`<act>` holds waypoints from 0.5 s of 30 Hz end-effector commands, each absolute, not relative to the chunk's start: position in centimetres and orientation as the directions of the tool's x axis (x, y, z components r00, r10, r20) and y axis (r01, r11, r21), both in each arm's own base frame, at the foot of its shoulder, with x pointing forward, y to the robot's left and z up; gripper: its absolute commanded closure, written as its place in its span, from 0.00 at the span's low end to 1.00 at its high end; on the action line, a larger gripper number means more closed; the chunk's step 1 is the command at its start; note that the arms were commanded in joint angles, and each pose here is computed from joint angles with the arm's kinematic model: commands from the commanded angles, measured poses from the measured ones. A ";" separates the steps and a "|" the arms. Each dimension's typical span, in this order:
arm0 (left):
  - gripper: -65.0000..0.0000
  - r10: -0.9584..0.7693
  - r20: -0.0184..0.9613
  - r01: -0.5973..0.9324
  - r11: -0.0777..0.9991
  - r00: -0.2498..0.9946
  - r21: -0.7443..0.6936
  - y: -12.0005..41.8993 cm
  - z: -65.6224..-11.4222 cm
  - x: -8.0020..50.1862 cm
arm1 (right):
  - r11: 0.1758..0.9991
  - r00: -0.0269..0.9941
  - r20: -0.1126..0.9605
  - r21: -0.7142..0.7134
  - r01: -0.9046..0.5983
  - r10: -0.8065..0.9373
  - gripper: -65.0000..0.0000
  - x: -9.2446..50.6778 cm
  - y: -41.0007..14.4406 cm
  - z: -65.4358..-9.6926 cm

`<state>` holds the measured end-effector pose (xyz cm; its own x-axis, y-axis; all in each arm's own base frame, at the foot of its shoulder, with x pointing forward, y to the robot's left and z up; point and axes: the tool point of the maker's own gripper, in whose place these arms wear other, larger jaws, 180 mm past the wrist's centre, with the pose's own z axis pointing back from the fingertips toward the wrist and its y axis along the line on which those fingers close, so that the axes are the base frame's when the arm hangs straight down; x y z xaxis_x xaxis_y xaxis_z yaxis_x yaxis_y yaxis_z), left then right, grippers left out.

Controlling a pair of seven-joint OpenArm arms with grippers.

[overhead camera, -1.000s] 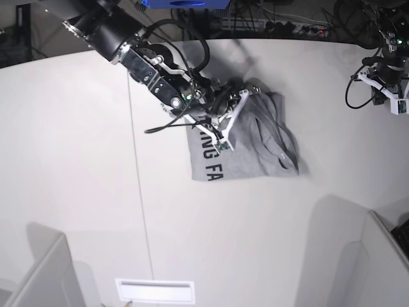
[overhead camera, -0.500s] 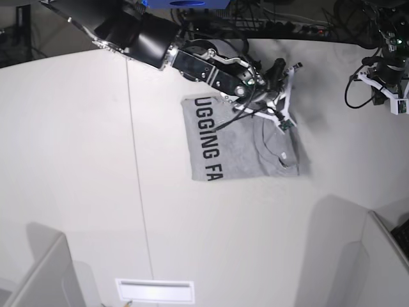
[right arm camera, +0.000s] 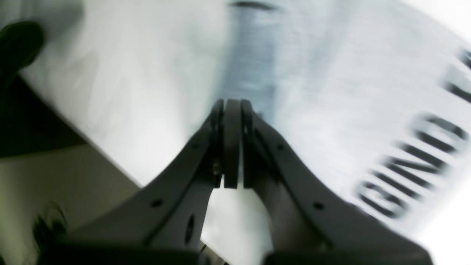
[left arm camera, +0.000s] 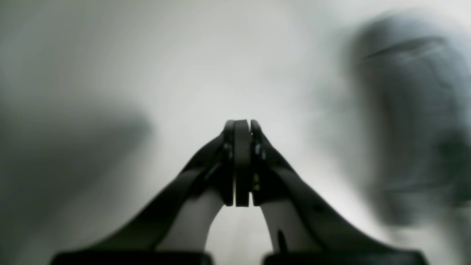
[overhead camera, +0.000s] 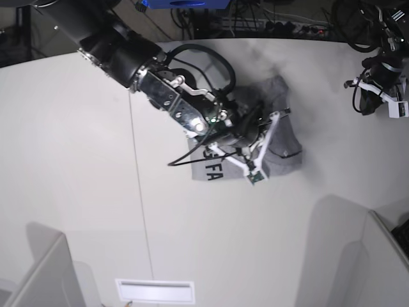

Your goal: Fold the T-shirt properly

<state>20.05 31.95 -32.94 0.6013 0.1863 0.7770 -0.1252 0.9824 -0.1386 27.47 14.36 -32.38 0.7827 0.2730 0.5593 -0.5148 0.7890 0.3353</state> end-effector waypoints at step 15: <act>0.10 0.327 0.730 0.059 0.892 0.601 -0.448 23.5 -34.7 23.1 | 0.879 0.846 0.525 0.352 -0.321 0.098 1.00 27.8 5.3 -34.4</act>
<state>22.38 23.11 -36.00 0.6369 0.3306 0.6964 0.0345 0.8903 -0.4541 26.85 5.16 -35.66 0.8688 0.1090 0.4830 -0.3059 0.8852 0.3506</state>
